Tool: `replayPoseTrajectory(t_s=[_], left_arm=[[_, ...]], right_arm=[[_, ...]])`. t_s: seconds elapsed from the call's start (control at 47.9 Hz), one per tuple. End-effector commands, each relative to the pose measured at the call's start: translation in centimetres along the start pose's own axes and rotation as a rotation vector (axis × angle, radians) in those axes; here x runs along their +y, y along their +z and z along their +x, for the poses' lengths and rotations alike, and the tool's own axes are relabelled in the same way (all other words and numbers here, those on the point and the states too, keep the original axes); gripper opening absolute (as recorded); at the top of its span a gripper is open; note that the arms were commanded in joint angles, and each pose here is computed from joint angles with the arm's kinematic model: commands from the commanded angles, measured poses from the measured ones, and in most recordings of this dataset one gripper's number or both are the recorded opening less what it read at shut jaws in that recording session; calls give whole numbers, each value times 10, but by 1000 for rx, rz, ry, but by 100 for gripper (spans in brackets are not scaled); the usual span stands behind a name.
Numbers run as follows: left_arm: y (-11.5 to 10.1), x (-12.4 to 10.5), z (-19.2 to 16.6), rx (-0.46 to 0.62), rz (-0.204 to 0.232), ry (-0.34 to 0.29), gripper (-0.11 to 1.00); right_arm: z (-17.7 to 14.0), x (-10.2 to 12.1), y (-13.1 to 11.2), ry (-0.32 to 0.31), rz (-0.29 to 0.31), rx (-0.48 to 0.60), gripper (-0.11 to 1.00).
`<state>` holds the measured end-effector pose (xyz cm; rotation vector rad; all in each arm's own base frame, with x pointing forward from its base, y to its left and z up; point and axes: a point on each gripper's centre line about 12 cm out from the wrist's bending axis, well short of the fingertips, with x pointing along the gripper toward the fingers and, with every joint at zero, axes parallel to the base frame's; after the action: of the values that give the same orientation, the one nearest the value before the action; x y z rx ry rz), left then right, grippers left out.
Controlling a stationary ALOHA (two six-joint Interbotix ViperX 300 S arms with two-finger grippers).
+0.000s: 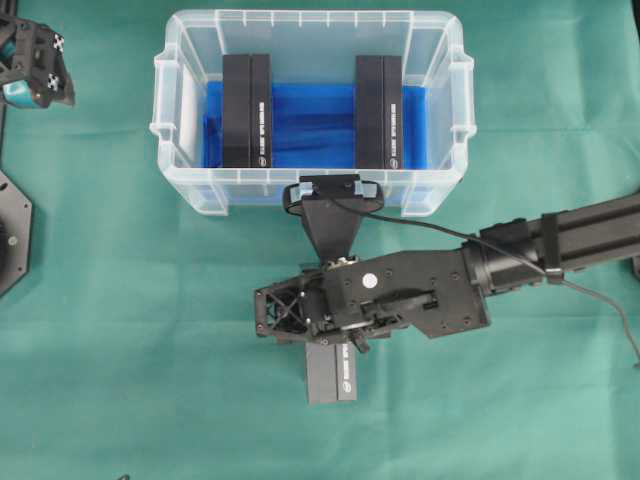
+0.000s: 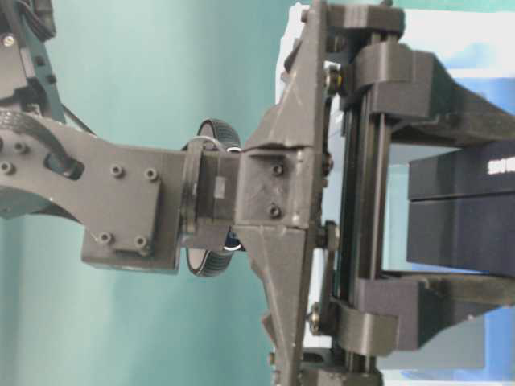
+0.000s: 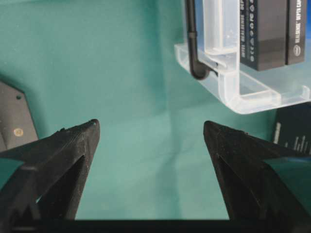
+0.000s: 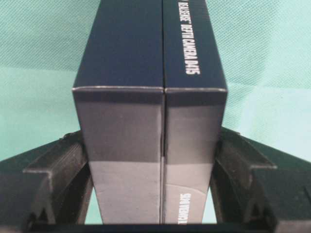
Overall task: Take out the box from the case.
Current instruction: 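Lower the boxes onto the table in front of the case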
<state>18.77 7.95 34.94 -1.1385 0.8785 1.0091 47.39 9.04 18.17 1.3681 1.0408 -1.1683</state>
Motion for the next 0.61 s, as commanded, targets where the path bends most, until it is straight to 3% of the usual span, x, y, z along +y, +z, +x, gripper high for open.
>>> replayPoseTrajectory(t_s=[0.0,0.355,0.48,0.585], left_arm=[[1,-1,-5,-11,-2,-15,89],[1,-1,-5,-11,-2,-19,88],[1,-1,-5,-10,-2,-17,89],[1,-1,-5,-12,-2,-18,89]], right_arm=[[-25,3,0,55,-3,13,67],[-28,4,3,68,-16,-15,67],[-31,5,4,80,-20,-27,91],[-31,5,5,81,-16,-33,96]])
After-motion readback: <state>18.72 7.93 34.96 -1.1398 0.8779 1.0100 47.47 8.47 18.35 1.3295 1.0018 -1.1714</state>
